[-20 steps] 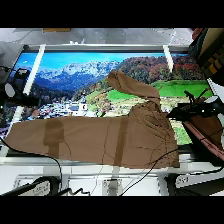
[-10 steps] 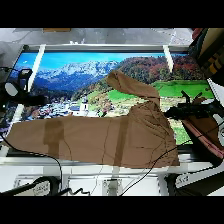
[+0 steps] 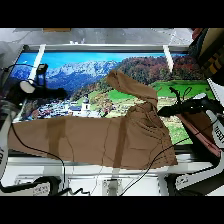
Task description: Fold the clothes and pants, and hang the long-sleeved shirts on hangers.
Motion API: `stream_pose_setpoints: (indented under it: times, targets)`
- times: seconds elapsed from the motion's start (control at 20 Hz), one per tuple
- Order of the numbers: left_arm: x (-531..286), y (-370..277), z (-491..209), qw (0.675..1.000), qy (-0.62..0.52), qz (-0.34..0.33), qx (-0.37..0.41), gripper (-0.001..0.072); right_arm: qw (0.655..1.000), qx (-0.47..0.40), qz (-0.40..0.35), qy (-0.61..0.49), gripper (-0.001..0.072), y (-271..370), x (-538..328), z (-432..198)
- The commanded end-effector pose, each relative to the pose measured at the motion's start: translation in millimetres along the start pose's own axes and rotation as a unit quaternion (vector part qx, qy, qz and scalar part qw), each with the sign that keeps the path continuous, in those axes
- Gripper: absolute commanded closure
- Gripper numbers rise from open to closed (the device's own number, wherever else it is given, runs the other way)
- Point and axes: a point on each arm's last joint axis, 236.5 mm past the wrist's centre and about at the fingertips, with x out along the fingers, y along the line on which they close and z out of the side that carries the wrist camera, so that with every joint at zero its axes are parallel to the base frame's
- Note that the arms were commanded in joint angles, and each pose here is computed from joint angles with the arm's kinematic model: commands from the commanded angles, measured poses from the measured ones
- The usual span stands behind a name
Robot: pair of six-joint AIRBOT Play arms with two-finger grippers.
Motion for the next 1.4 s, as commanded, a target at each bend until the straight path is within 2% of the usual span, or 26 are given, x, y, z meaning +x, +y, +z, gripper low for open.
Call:
stream_pose_setpoints:
  times: [0.0,0.1,0.2,0.25,0.3,0.6,0.8,0.9,1.05,1.35]
  targets:
    - [32,-58,37,0.995,-0.083,-0.041,-0.029,0.0267,1.000,-0.024,-0.005,-0.006,0.0684,13,-14,5]
    - [57,-89,42,0.990,-0.099,-0.069,-0.067,0.0267,0.999,-0.031,-0.010,-0.011,0.0684,17,-19,7]
    - [82,-124,35,0.992,-0.076,-0.093,-0.047,0.0253,0.999,-0.033,-0.012,-0.013,0.0684,18,-21,8]
    - [92,-140,33,0.991,-0.069,-0.103,-0.039,0.0150,0.999,-0.034,-0.012,-0.014,0.0684,18,-21,8]
    - [103,-155,33,0.991,-0.065,-0.112,-0.037,0.0086,0.999,-0.033,-0.012,-0.013,0.0684,19,-21,8]
    - [155,-195,55,0.974,-0.055,-0.165,-0.145,0.0087,1.000,-0.021,-0.010,-0.012,0.0684,19,-21,8]
    - [187,-199,67,0.961,-0.052,-0.175,-0.206,0.0090,1.000,-0.019,-0.009,-0.011,0.0683,20,-21,7]
    - [201,-201,67,0.961,-0.052,-0.177,-0.206,0.0091,1.000,-0.019,-0.009,-0.011,0.0684,20,-21,7]
    - [220,-201,61,0.960,-0.046,-0.177,-0.213,0.0131,1.000,-0.019,-0.009,-0.011,0.0683,20,-21,7]
    - [244,-199,64,0.952,-0.060,-0.176,-0.243,0.0133,1.000,-0.019,-0.008,-0.011,0.0683,20,-21,7]
